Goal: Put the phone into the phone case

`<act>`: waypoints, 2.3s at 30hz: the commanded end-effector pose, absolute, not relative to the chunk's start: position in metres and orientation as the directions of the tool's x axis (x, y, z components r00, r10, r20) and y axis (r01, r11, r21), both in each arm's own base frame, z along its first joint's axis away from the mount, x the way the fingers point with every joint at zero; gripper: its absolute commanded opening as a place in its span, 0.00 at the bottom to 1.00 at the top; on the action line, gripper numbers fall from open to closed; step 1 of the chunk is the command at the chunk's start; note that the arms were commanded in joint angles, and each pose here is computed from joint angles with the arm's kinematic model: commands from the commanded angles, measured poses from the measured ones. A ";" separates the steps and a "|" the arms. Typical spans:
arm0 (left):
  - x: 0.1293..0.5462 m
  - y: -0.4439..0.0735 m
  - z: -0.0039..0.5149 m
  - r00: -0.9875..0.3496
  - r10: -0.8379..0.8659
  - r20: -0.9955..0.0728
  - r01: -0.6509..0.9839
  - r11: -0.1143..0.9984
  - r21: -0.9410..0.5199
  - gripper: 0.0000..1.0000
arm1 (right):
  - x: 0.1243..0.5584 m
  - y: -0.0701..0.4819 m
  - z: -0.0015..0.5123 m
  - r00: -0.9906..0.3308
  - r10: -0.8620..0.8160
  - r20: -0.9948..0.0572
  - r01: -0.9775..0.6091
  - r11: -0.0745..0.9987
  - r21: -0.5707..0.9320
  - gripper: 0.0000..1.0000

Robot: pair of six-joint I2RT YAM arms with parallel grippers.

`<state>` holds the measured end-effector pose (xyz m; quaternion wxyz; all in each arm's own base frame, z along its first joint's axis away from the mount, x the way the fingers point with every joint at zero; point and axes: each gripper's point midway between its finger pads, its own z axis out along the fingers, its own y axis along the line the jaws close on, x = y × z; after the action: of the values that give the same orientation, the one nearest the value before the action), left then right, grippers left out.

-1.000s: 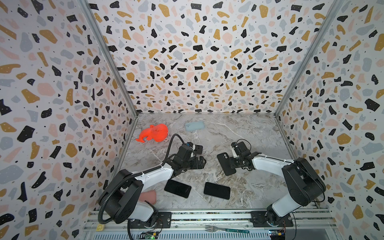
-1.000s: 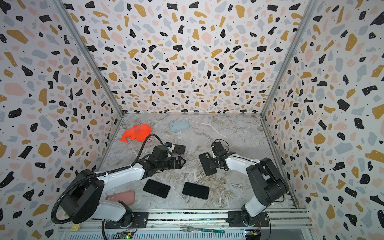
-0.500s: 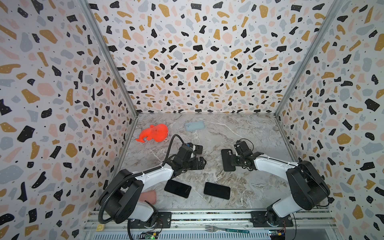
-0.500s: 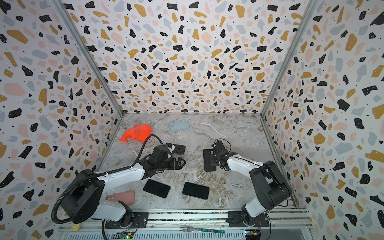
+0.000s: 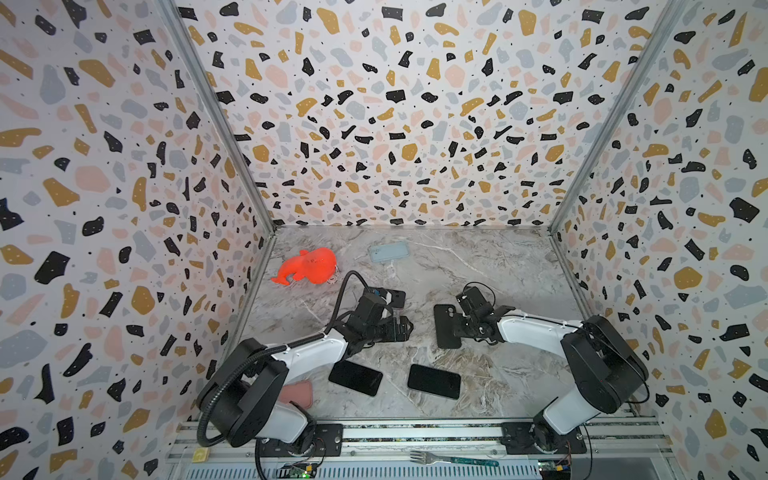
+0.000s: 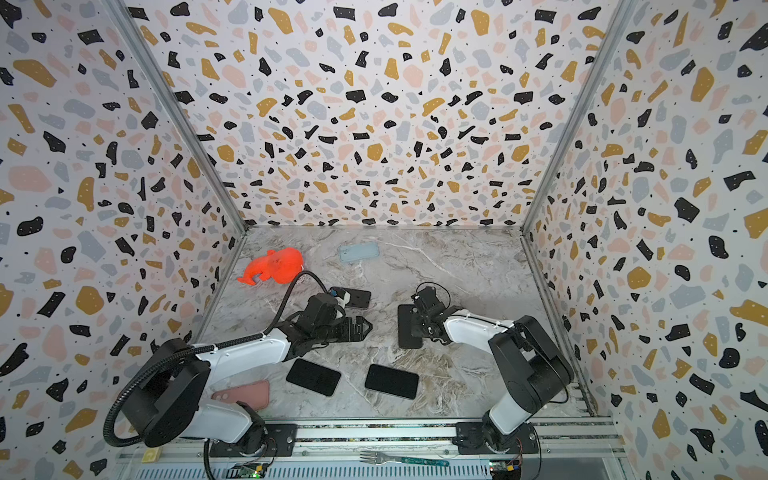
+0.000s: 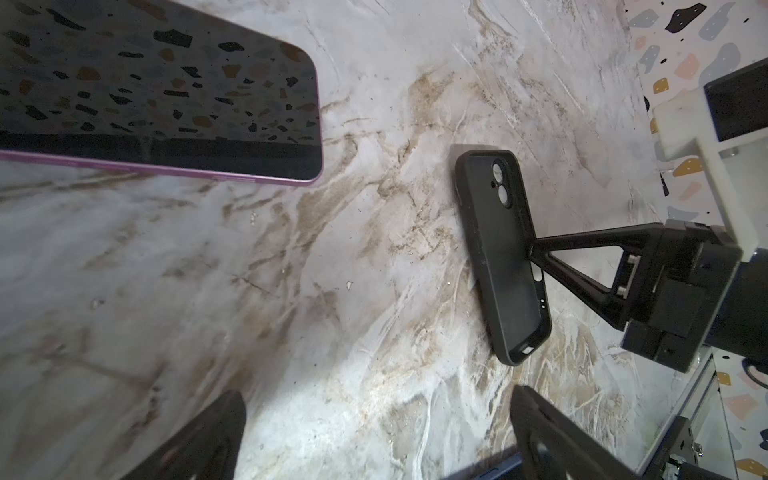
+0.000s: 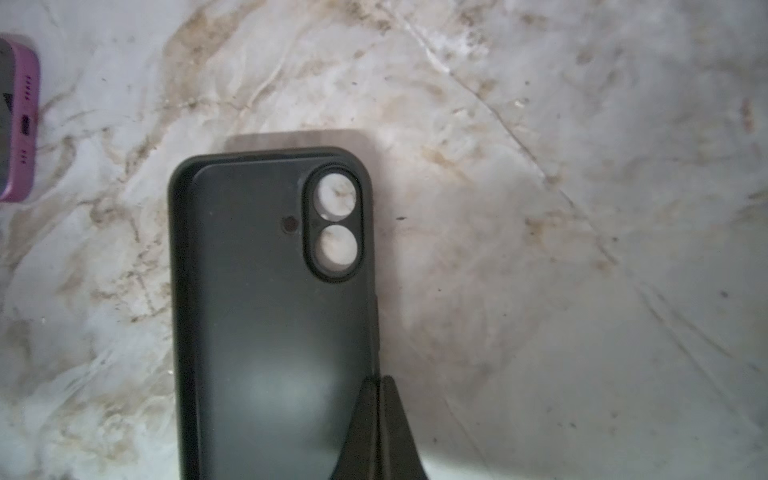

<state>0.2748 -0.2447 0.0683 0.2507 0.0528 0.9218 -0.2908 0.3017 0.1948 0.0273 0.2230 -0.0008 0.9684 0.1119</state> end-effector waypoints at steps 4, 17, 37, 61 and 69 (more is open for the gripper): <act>0.273 -0.244 0.073 -0.858 -0.059 -0.511 0.251 0.818 -0.517 1.00 | 0.312 0.218 0.034 -0.895 0.054 -0.442 -0.061 0.968 0.243 0.03; 0.263 -0.245 0.069 -0.871 -0.062 -0.487 0.244 0.806 -0.539 1.00 | 0.312 0.223 0.043 -0.895 -0.003 -0.447 -0.108 0.972 0.209 0.31; 0.205 -0.260 0.089 -0.927 0.002 -0.376 0.237 0.779 -0.581 0.98 | 0.198 0.250 0.125 -0.425 -0.708 -0.563 -0.829 0.555 -0.072 0.63; 0.191 -0.248 0.059 -0.942 0.100 -0.320 0.259 0.822 -0.508 0.94 | 0.140 0.251 0.072 -0.031 -0.937 -0.347 -0.998 0.046 -0.034 0.79; 0.190 -0.240 0.050 -0.948 0.076 -0.308 0.231 0.830 -0.507 0.94 | 0.134 0.263 0.059 -0.048 -0.930 -0.363 -0.999 0.038 0.035 0.92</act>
<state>0.1878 -0.2449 0.0529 0.1326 0.0856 0.9463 -0.2820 0.1401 0.2567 0.0564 0.1232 -0.6766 0.7161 0.1192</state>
